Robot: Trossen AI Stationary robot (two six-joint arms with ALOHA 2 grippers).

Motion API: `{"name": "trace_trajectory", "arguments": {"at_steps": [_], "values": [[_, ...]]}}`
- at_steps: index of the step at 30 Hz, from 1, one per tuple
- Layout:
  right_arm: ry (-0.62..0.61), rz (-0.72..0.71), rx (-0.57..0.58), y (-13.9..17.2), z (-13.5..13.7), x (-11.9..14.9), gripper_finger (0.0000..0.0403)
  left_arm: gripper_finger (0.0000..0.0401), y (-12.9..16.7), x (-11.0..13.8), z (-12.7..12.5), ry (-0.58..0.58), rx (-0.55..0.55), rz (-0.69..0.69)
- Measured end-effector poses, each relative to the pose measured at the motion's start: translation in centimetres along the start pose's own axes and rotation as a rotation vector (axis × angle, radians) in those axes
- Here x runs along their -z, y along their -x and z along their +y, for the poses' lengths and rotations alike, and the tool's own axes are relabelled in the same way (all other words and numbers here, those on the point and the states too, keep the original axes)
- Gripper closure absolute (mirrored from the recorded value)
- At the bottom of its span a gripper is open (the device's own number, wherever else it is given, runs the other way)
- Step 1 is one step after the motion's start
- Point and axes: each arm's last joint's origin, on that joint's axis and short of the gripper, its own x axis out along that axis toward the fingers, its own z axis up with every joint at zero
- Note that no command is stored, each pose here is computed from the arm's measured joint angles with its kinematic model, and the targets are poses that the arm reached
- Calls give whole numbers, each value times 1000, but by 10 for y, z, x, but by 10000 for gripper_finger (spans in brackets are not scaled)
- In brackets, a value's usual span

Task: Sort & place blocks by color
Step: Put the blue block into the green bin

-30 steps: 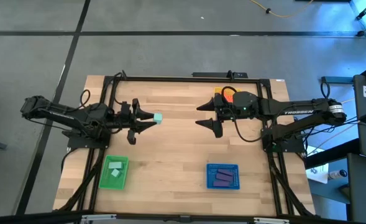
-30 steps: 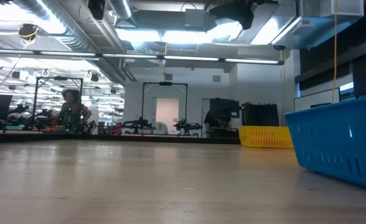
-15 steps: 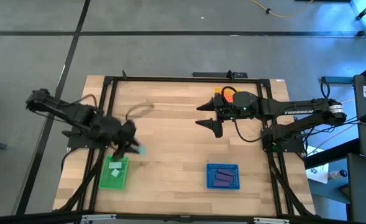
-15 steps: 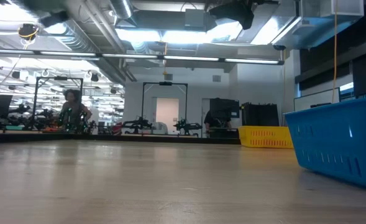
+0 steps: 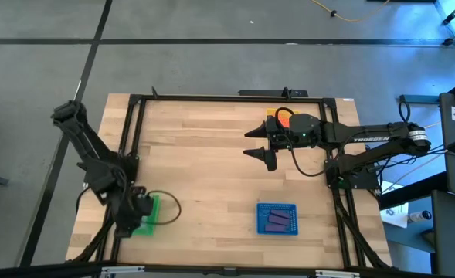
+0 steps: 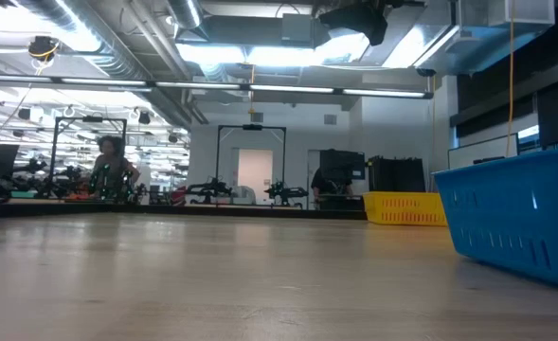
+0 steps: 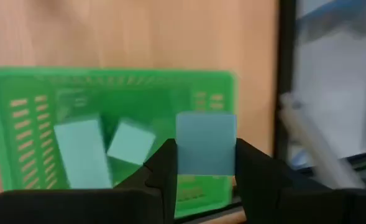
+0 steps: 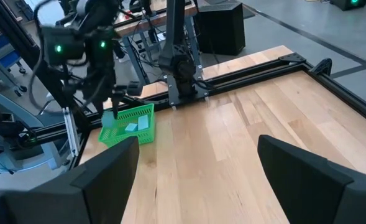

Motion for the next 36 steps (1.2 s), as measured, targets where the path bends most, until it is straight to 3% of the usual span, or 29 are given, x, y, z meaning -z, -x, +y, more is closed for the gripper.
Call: {"name": "trace_trajectory", "arguments": {"at_steps": [9,14,36], "values": [[0,0,0,0,0,0,70,284,-40,5,-4,-118,-121,152],[4,-3,11,0,0,0,70,285,-50,4,-3,-155,-165,172],[-3,-7,24,0,-1,0,70,248,-59,3,0,-133,-231,156]]}}
